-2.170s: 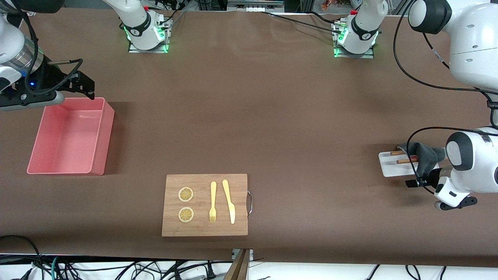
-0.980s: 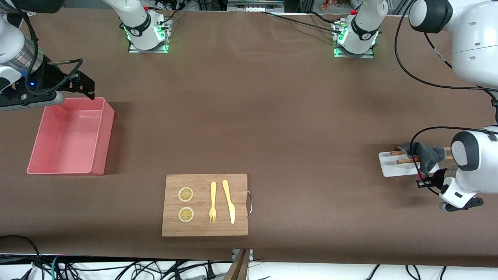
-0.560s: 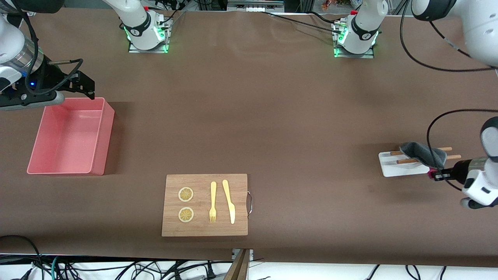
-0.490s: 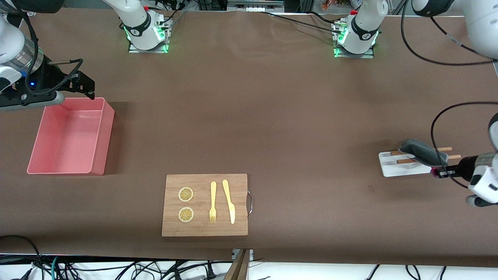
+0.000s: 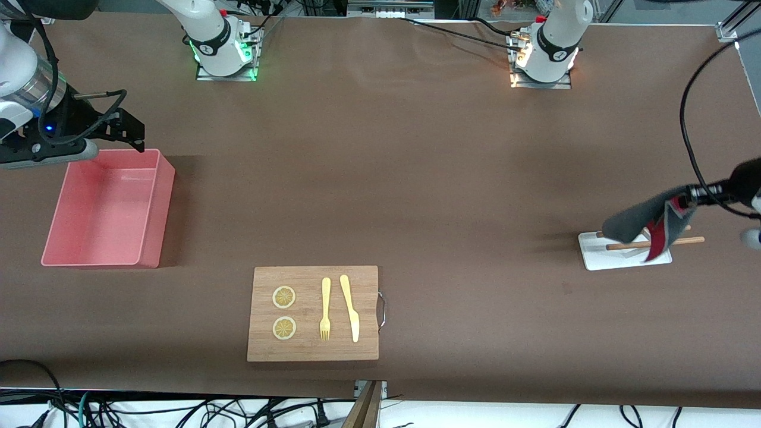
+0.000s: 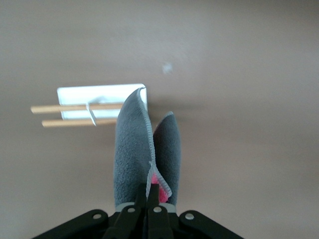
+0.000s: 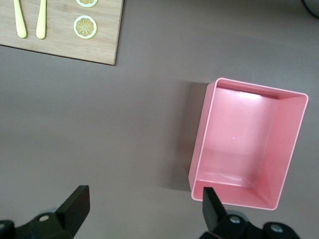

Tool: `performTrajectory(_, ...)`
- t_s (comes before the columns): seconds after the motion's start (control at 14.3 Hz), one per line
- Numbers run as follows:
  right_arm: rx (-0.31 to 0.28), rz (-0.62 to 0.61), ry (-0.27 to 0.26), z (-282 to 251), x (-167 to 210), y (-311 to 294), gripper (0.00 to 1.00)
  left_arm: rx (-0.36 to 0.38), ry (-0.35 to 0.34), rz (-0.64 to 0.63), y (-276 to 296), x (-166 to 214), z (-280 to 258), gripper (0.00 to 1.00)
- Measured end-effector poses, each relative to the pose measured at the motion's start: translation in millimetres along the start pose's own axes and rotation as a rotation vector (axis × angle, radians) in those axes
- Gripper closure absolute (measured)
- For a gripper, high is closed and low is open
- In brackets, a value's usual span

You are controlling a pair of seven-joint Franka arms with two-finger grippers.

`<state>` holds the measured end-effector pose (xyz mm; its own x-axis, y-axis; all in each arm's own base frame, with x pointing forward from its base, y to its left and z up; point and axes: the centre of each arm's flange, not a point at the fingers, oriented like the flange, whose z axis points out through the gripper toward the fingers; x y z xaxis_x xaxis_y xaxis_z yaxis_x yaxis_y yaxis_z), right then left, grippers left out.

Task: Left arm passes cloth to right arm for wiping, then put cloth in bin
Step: 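Lift the grey cloth off the holder with the left gripper, then carry the cloth to mid-table while the right gripper reaches toward it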

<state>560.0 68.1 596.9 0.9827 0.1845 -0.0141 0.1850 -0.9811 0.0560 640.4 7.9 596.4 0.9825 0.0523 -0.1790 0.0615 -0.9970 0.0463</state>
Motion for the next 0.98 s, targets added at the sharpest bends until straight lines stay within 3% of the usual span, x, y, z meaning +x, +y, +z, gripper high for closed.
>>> performTrajectory(0.14, 0.0, 0.0, 0.0, 0, 0, 0, 0.0, -0.031, -0.01, 0.053, 45, -17, -11, 0.98)
performTrajectory(0.42, 0.0, -0.002, 0.001, 0, 0, -1, 0.0, -0.175, -0.047, 0.264, 147, -42, -9, 0.98)
performTrajectory(0.77, -0.001, -0.011, 0.019, -9, 1, -6, 0.0, -0.309, 0.015, 0.687, 210, -40, 6, 0.98)
performTrajectory(0.98, 0.007, -0.017, 0.023, -11, 2, -9, 0.0, -0.343, 0.114, 0.955, 227, -33, 9, 0.98)
